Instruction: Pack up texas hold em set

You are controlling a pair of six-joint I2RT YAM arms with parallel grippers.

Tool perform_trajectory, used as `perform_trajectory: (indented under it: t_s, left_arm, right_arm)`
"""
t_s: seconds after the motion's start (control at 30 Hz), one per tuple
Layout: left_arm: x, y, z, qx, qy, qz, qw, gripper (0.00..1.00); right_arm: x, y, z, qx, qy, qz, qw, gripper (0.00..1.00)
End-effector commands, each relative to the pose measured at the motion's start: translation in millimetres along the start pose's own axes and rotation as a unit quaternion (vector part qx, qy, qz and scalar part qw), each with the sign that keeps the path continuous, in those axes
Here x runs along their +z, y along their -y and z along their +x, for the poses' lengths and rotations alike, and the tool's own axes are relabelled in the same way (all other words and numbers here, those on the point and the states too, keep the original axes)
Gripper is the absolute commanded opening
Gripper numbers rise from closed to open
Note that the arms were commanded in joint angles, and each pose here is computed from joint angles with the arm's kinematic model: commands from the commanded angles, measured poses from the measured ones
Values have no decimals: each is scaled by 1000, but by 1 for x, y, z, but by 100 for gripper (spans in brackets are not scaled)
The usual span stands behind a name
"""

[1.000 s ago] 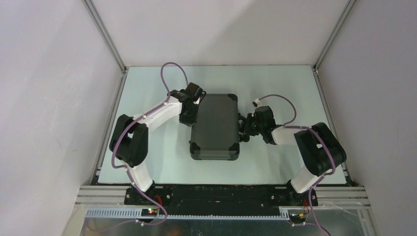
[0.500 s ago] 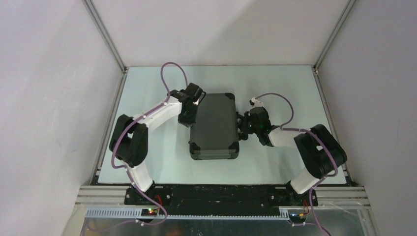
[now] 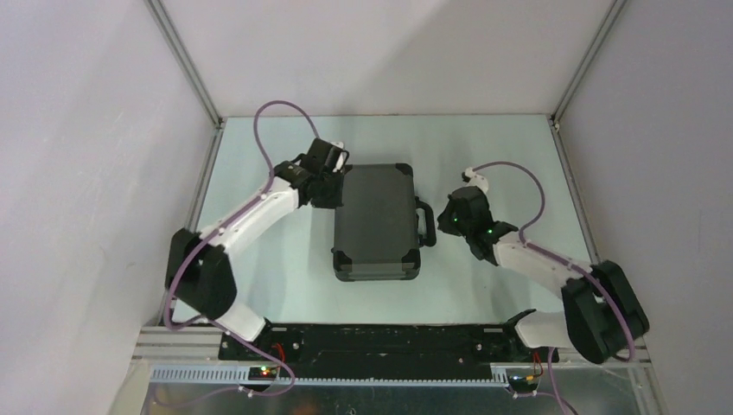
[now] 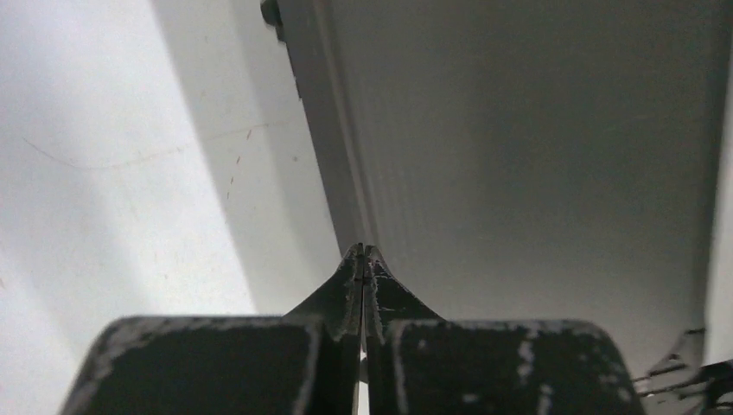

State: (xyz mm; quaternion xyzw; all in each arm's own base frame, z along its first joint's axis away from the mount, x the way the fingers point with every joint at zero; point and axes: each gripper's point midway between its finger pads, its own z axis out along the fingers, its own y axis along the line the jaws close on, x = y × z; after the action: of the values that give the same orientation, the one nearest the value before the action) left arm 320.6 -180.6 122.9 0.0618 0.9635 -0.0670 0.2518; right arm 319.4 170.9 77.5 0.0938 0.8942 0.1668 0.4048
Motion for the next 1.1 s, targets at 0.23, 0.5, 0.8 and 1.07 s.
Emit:
perform_trajectory:
  t_s: [0.23, 0.5, 0.8, 1.07]
  left_arm:
    - [-89, -16, -39, -56, 179, 12, 982, 16]
    - [-127, -63, 5, -128, 259, -27, 957, 75]
    - [-143, -99, 62, -225, 347, -11, 910, 90]
    - [-143, -106, 82, -237, 372, 7, 898, 95]
  right_arm:
    - [-65, 20, -34, 33, 80, 12, 996, 31]
    - [-99, 30, -4, 50, 65, -8, 997, 75]
    - [-136, 47, 6, 84, 123, -31, 988, 86]
    - [-145, 65, 7, 101, 146, -10, 984, 99]
